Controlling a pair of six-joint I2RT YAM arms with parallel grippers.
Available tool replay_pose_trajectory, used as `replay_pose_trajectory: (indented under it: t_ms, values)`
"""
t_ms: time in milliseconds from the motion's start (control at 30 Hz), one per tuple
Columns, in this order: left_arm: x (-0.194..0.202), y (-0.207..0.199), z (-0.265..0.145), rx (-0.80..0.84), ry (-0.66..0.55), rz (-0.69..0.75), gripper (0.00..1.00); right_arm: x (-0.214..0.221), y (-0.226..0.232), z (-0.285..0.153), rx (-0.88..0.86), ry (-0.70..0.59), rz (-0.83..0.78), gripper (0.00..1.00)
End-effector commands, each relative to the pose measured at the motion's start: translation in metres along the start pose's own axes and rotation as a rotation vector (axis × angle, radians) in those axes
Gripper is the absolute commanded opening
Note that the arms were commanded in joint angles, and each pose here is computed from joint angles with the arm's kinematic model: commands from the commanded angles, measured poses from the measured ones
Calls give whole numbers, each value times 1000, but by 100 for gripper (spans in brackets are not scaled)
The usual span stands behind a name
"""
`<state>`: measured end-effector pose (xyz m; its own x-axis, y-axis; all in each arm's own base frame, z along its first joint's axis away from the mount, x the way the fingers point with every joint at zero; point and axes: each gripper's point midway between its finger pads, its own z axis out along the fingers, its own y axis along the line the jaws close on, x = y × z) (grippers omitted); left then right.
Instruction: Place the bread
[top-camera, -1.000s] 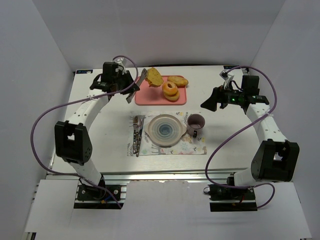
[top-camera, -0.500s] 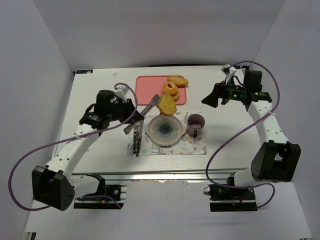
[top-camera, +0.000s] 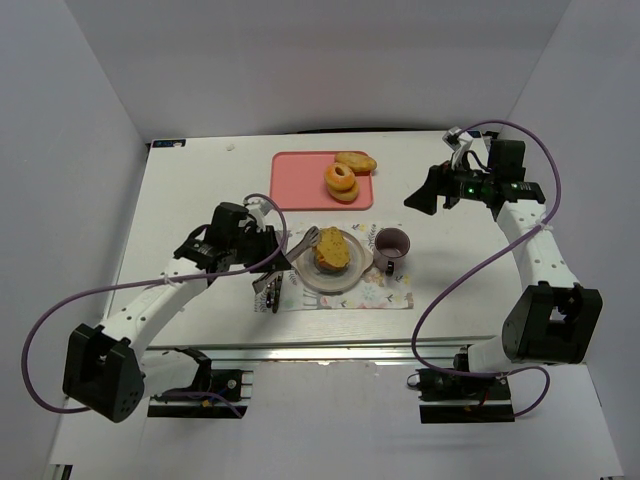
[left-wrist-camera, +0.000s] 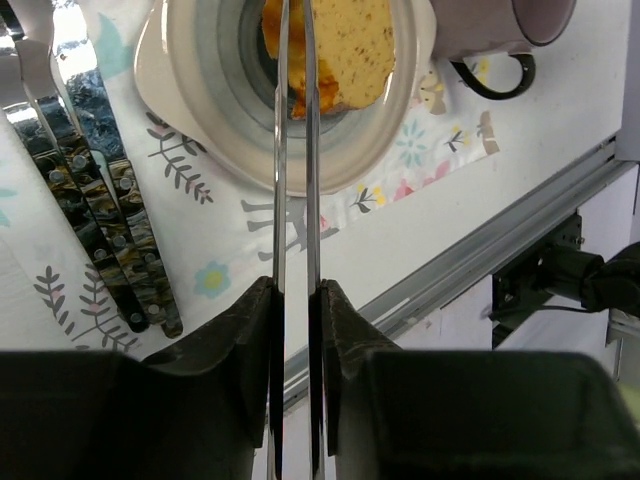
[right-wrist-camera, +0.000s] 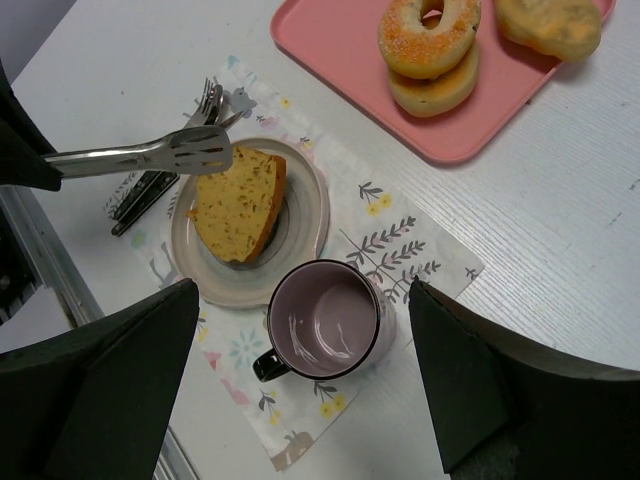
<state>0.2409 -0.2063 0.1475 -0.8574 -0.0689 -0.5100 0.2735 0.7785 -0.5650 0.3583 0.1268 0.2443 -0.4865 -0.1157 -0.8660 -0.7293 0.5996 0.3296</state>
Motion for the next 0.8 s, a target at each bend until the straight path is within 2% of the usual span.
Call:
replay_pose_trajectory:
  t_ms: [0, 100, 533, 767]
  values:
    - [-4, 5, 2, -25, -14, 29, 32, -12, 8, -10, 6, -26, -44, 89]
    - [-5, 4, 3, -25, -15, 31, 40, -10, 8, -9, 9, -23, -42, 89]
    - [-21, -1, -11, -53, -58, 57, 51, -7, 7, -7, -8, -22, -26, 89]
    - [-42, -7, -23, -82, -112, 82, 52, -7, 9, -6, -14, -21, -26, 89]
